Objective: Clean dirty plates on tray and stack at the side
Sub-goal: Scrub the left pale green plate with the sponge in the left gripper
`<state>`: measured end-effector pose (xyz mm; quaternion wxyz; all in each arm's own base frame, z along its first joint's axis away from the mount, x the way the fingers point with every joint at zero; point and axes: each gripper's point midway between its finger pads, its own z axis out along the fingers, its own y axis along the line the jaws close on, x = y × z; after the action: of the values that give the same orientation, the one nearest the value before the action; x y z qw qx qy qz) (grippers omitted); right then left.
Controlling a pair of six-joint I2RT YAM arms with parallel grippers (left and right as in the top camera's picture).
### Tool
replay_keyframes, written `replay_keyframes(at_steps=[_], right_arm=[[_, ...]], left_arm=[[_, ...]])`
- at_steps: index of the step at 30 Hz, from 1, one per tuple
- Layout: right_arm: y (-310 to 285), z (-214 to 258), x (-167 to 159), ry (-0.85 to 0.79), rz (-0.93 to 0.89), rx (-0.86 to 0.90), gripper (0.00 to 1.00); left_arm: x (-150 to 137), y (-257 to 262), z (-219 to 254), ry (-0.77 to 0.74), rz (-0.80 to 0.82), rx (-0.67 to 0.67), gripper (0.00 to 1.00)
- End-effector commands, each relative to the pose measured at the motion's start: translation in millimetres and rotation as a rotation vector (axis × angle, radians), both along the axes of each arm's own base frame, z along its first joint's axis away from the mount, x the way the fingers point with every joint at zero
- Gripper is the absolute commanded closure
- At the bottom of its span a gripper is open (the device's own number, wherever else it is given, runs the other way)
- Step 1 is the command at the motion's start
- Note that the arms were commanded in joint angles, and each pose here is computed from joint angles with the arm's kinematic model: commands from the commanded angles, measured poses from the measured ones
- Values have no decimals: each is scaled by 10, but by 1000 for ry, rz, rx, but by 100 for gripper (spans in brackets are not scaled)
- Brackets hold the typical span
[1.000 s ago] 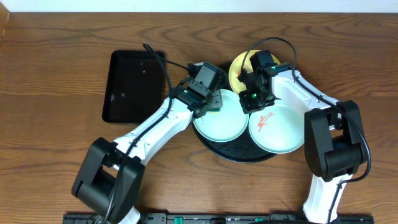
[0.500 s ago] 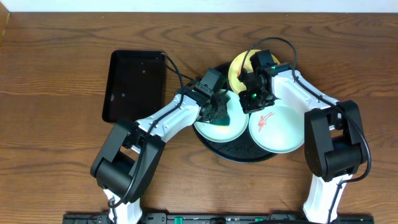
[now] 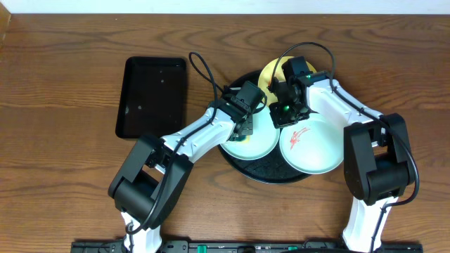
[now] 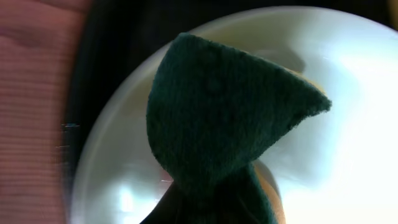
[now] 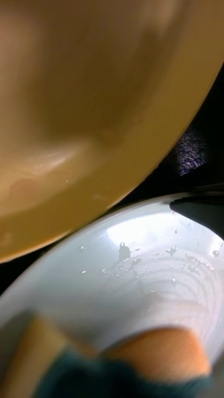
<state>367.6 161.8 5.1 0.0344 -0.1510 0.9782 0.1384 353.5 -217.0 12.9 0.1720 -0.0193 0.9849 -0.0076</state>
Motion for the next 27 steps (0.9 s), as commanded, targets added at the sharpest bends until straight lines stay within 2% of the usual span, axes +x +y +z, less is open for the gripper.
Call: replay_keyframes(at_steps=[1,4,7,15,19,24,27], right_arm=[[-92,-54,28,-9,-5,-57,99],[-93,-54,27,-8,-5,-58,99],[-92,-54,28,-9,-5,-57,99],[-92,-54,27,-8,-5,-58,99],[-92,-54,29,-9,-5,-57,99],[-90,-53,34,-11,-6,-57,99],[-86,-52,45,-15,-6,-55,99]], left_arm=[[32,863,-208,-40,93,388,92],[58,939,-118,-60,101,439,92],[98,939,-4,-90,109,435,92],[266,796,624,-244,146,295,92],[179,496,749,-202,94,94,92],[-123,-180,594,6,-58,-257,92],[-183,-390,506,57,-103,-359,92]])
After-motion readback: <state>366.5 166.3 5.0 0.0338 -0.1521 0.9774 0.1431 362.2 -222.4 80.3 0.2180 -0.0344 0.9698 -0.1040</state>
